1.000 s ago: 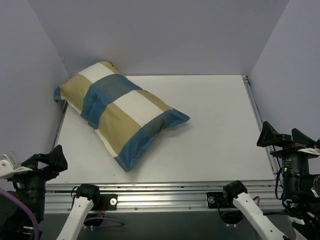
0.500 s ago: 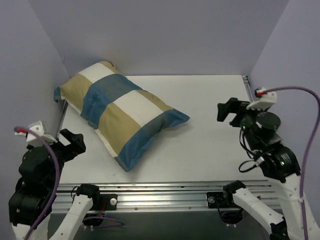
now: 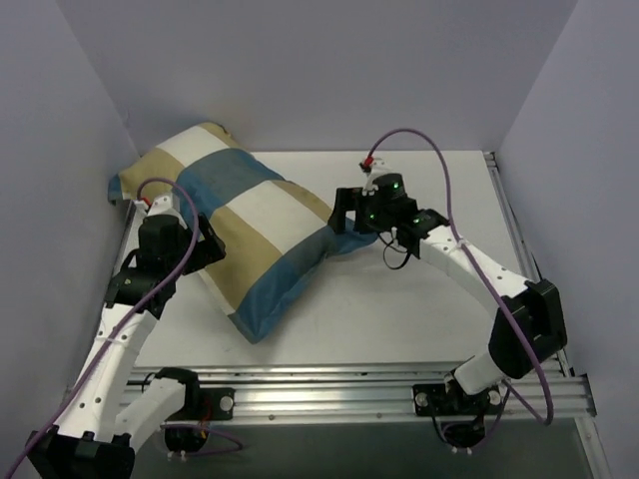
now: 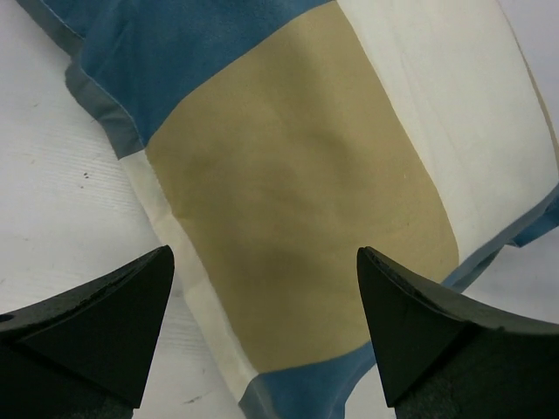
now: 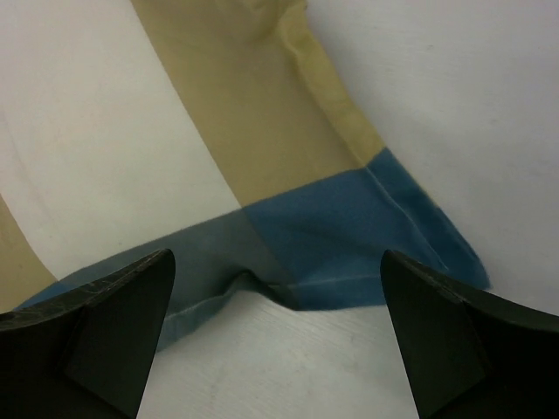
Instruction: Remove the pillowcase from the pillow
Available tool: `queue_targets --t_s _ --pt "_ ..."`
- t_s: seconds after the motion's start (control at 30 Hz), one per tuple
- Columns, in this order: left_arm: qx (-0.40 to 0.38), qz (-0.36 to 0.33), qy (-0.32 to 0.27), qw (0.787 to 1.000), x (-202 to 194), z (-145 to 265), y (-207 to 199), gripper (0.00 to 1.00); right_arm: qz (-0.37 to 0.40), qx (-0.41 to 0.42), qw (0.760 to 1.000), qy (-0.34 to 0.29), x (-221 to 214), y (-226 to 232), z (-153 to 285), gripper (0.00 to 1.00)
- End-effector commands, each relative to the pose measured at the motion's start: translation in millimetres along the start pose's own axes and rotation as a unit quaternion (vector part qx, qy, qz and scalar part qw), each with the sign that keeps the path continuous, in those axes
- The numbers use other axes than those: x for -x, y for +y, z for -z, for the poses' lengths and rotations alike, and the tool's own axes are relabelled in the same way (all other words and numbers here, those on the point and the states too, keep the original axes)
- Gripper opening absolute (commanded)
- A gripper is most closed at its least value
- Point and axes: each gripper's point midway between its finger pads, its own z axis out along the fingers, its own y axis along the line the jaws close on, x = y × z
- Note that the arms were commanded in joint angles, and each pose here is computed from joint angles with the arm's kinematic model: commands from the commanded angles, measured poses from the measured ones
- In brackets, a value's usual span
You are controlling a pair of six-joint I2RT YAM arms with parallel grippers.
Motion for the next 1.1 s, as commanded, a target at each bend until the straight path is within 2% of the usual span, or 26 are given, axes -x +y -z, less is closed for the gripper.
queue_targets --t_s 0.0,0.17,0.27,0.33,0.37,0.4,0.43,0.5,0.57,0.8,0.93,1.0,1.03,1.07 --pt "-0.040 0.039 -0.046 0.997 22.4 -27.8 -24.1 0.94 0.037 0.082 0.995 -0.054 38.0 47.2 -25.7 1.00" --pt "-0.013 0.048 -0.018 0.999 5.6 -72.9 -17.2 0.94 0.033 0.101 0.994 -0.033 14.3 52.1 -83.7 1.00" --pt "0.004 0.047 0.004 0.999 -9.4 -92.4 -10.8 0.94 0.035 0.115 0.993 -0.009 -9.3 56.0 -97.8 1.00" --pt "0.005 0.044 0.012 0.999 -13.8 -98.9 -11.8 0.94 0.034 0.114 0.993 0.011 -29.4 52.9 -97.9 0.82" --pt "0.006 0.041 0.024 0.999 -20.0 -104.6 -13.0 0.94 0.033 0.118 0.992 0.015 -34.2 56.7 -92.3 0.69" --pt "0.006 0.040 0.030 0.999 -23.6 -107.1 -12.9 0.94 0.033 0.120 0.992 0.021 -41.6 58.0 -88.6 0.41" --pt "0.001 0.039 0.039 0.999 -27.9 -108.9 -15.5 0.94 0.032 0.121 0.992 0.027 -47.9 59.5 -83.3 0.30" --pt "-0.004 0.033 0.055 0.998 -40.2 -112.5 -19.7 0.94 0.036 0.121 0.991 0.039 -68.9 62.6 -64.8 0.12" --pt "-0.010 0.028 0.067 0.997 -49.2 -112.4 -23.9 0.94 0.036 0.115 0.991 0.056 -90.3 60.4 -42.2 0.00" --pt "-0.064 -0.005 0.111 0.992 -96.2 -77.1 -59.8 0.94 0.010 0.110 0.991 0.079 -141.1 58.5 42.8 0.00" --pt "-0.092 -0.036 0.131 0.986 -129.3 -33.6 -79.3 0.94 -0.002 0.135 0.988 0.080 -151.8 64.5 93.0 0.00" --pt "-0.086 -0.030 0.131 0.987 -130.3 -21.9 -76.0 0.94 0.000 0.138 0.986 0.090 -154.0 63.5 107.1 0.08" --pt "-0.097 -0.024 0.118 0.988 -121.1 -12.7 -78.8 0.94 0.005 0.147 0.986 0.076 -145.7 66.0 117.2 0.14" --pt "-0.101 -0.022 0.111 0.988 -115.8 -8.0 -79.6 0.94 0.007 0.147 0.987 0.067 -138.8 67.0 121.9 0.32"
